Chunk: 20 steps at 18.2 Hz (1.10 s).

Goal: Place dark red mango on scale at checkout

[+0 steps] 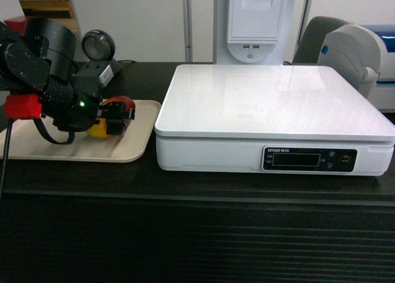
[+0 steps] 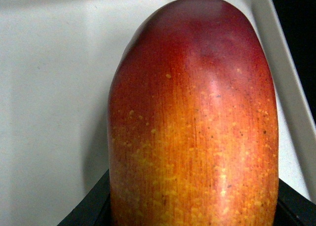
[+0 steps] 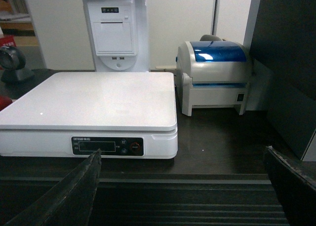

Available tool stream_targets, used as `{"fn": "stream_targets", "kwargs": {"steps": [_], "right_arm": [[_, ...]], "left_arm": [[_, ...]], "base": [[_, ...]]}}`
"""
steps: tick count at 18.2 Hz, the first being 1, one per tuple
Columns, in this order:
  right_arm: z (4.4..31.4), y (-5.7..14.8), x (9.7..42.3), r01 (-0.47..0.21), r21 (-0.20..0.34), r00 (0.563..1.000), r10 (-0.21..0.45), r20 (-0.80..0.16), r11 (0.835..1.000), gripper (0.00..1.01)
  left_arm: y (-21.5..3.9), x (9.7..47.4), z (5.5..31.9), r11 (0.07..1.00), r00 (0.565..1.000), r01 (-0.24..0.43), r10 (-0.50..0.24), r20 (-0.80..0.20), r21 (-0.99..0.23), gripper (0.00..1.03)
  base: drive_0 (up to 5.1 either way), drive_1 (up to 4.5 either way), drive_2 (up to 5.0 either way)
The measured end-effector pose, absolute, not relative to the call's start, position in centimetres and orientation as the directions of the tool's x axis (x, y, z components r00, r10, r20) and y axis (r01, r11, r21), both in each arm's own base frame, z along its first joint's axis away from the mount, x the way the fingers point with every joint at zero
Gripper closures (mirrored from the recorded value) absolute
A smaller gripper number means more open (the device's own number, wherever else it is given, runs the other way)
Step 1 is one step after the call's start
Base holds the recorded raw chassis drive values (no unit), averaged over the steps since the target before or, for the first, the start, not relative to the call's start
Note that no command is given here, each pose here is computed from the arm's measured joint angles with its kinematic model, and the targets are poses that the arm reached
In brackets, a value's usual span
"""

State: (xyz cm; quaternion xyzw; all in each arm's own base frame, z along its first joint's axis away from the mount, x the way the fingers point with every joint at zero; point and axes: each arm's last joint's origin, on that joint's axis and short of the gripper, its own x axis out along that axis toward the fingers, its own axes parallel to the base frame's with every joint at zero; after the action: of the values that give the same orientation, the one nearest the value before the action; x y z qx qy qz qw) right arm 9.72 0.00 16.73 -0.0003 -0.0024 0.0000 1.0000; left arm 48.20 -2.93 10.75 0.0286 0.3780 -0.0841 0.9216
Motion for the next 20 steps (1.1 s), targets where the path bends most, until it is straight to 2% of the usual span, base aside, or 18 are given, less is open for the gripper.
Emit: {"fn": "stream_targets", "kwargs": {"steps": [3, 5, 7, 11, 15, 20], "right_arm": [[16.7, 0.0, 9.7, 0.0, -0.001, 1.0, 0.0, 0.005, 1.0, 0.03], [16.7, 0.0, 9.7, 0.0, -0.001, 1.0, 0.0, 0.005, 1.0, 0.03], [16.7, 0.0, 9.7, 0.0, -0.001, 1.0, 0.0, 0.005, 1.0, 0.03], [16.7, 0.0, 9.7, 0.0, -0.001, 1.0, 0.0, 0.005, 1.0, 0.03], [16.7, 0.0, 9.7, 0.0, -0.001, 1.0, 0.0, 0.005, 1.0, 0.03], [16.7, 0.0, 9.7, 0.0, -0.001, 1.0, 0.0, 0.005, 1.0, 0.03]], "left_arm": [[-3.4, 47.4, 15.4, 0.983, 0.771, 0.185, -0.144, -0.62, 0.002, 0.45], [-5.1, 46.8, 18.9, 0.978, 0.815, 0.211, -0.18, -0.55, -0.008, 0.45], [-8.2, 46.4, 20.8, 0.968, 0.823, 0.247, -0.234, -0.517, -0.045, 0.45], [-16.6, 46.1, 20.8, 0.937, 0.779, 0.338, -0.333, -0.531, -0.092, 0.45], [-22.3, 45.9, 20.0, 0.912, 0.737, 0.395, -0.386, -0.555, -0.109, 0.45], [-26.2, 47.2, 18.7, 0.911, 0.708, 0.387, -0.392, -0.588, -0.142, 0.46]], "base": [[0.0, 0.0, 0.0], [0.0, 0.0, 0.0], [0.0, 0.0, 0.0], [0.0, 0.0, 0.0], [0.0, 0.0, 0.0], [0.0, 0.0, 0.0]]}}
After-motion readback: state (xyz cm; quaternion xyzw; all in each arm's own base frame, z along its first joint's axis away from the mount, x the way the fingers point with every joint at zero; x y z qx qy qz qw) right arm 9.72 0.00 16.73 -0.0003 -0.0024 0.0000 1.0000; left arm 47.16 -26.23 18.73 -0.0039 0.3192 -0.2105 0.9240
